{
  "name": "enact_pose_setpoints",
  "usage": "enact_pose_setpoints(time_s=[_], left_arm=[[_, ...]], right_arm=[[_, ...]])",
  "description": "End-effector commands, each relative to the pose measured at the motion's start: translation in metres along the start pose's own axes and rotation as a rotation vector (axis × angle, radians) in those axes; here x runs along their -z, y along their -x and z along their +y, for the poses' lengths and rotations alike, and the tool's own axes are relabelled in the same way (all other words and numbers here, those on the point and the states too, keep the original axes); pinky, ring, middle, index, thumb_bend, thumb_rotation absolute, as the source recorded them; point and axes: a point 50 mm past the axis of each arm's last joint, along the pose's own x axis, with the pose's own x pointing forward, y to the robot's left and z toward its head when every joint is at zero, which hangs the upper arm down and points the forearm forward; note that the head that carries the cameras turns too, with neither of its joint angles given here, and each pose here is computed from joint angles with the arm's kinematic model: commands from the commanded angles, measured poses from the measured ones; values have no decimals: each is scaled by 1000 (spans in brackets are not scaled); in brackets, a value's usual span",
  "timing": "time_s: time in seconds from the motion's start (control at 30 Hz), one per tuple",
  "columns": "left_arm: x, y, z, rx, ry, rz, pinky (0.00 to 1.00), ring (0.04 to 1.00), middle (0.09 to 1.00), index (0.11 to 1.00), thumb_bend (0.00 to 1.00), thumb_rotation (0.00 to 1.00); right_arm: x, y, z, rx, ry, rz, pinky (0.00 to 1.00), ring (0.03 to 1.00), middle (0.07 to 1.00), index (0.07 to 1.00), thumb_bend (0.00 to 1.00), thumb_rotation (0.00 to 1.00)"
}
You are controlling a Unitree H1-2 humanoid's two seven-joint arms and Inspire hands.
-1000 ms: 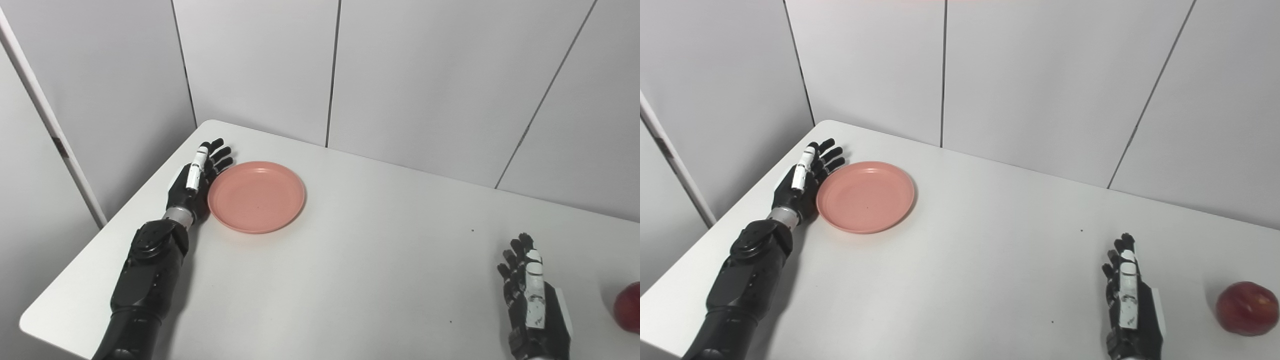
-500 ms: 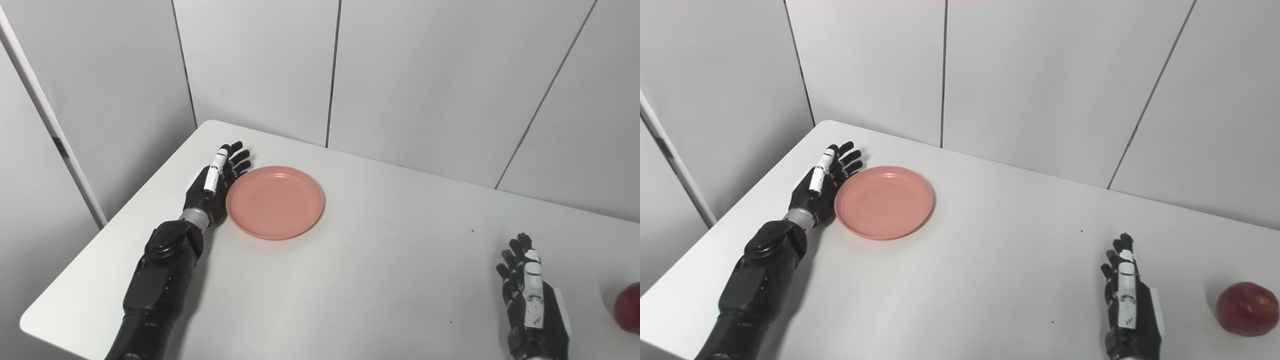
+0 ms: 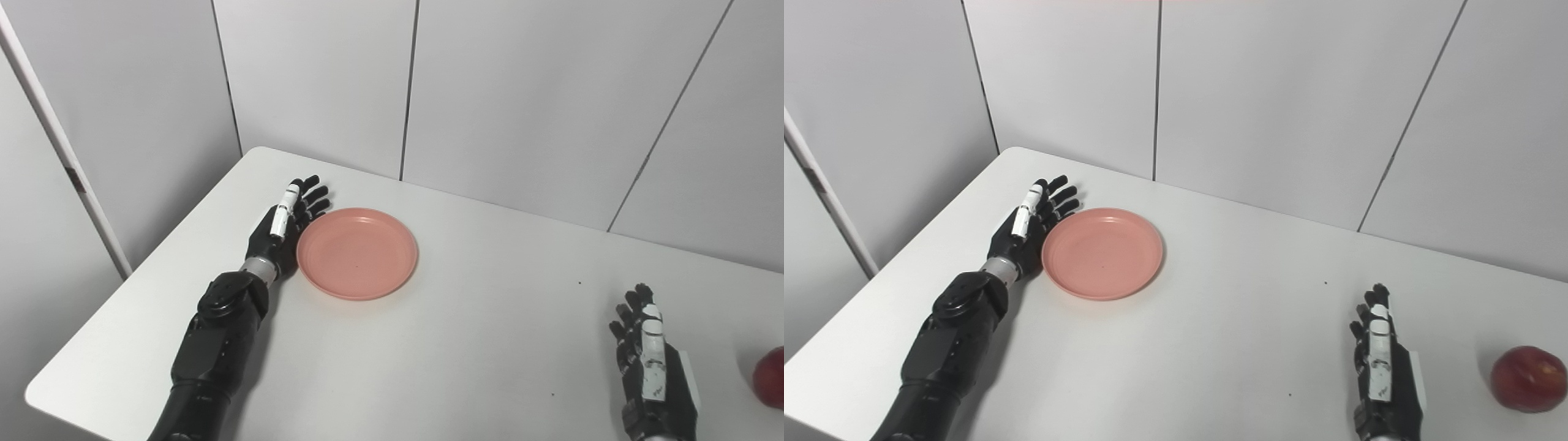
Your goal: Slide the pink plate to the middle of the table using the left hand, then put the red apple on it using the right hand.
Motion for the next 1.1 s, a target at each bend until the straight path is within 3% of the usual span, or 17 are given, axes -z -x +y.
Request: enact_pose_setpoints(time_s=[0.0,0.4,1.07], left_arm=[[3,-8,-17,56,9,9,922,915,911,893,312,1000],[14,-9,-38,107,13,43,949,932,924,906,337,1000],[32,-4,-84,208,21,65,856,879,882,865,376,1000]], right_arm=[[-15,-3,4,-10,-9,-57,1000,1000,1000,1000,319,1000],[-16,-2,10,-7,-21,-46,1000,1000,1000,1000,337,1000],[-22,-2,17,-1,-16,-53,1000,1000,1000,1000,350,1000]])
